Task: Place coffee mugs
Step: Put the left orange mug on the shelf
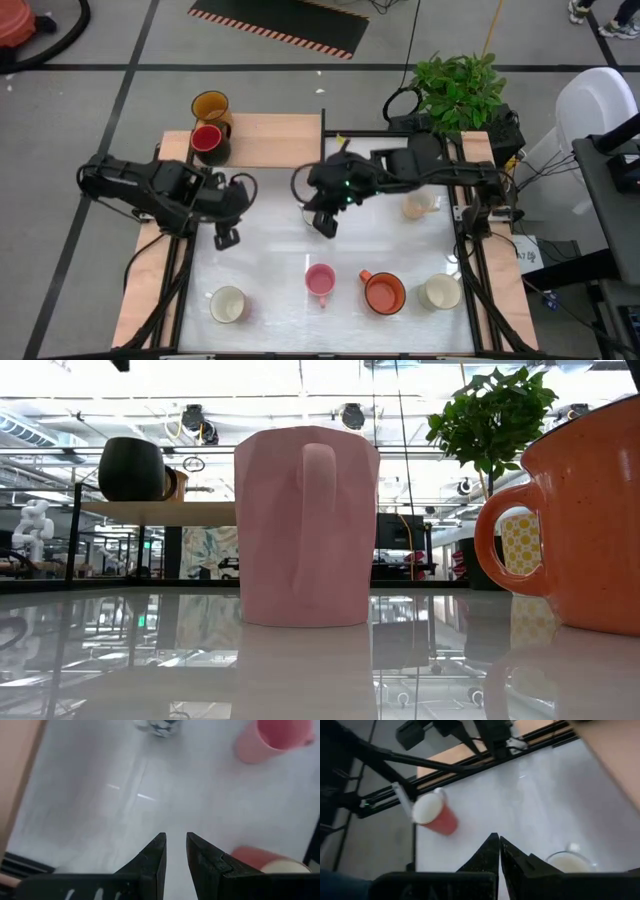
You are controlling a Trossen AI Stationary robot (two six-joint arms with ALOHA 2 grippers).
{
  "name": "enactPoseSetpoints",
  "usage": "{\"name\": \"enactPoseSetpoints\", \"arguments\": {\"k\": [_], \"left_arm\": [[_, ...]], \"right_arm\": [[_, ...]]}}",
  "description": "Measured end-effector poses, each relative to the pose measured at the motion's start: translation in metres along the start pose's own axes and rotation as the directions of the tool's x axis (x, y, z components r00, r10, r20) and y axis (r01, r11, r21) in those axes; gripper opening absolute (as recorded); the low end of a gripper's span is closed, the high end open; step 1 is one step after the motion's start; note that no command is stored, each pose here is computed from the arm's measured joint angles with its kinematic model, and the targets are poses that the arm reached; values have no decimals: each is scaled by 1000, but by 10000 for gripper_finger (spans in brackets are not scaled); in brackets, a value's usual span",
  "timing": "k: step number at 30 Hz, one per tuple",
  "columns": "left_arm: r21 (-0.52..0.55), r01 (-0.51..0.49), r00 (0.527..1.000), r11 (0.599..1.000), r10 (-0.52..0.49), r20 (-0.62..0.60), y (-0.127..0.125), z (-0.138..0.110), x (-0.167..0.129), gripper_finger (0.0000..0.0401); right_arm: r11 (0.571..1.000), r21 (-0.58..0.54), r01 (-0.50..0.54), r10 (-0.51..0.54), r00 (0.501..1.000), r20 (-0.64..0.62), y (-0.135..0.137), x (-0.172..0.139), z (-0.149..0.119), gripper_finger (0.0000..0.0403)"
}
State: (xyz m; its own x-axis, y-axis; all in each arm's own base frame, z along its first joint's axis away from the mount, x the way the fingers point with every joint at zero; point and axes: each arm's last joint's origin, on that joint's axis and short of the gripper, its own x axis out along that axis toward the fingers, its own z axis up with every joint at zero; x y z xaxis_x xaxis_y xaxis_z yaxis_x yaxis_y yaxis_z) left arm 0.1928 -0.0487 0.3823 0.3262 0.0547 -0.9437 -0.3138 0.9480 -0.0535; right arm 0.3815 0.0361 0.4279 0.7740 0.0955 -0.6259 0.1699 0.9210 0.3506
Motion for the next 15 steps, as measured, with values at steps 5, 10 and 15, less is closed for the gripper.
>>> {"name": "enactPoseSetpoints", "arguments": {"k": [5, 10, 15], "left_arm": [[32, 14, 1000, 999, -15, 25, -14, -7, -2, 80], [-2, -7, 995, 1000, 7, 102, -24, -11, -5, 80], [-49, 33, 992, 998, -27, 125, -36, -14, -5, 80]], "right_arm": [[1000, 14, -8, 8, 1000, 1, 22, -3, -11, 0], [998, 24, -50, 51, 999, -16, 44, -6, -23, 0], [996, 8, -84, 84, 996, -35, 66, -9, -36, 0]]}}
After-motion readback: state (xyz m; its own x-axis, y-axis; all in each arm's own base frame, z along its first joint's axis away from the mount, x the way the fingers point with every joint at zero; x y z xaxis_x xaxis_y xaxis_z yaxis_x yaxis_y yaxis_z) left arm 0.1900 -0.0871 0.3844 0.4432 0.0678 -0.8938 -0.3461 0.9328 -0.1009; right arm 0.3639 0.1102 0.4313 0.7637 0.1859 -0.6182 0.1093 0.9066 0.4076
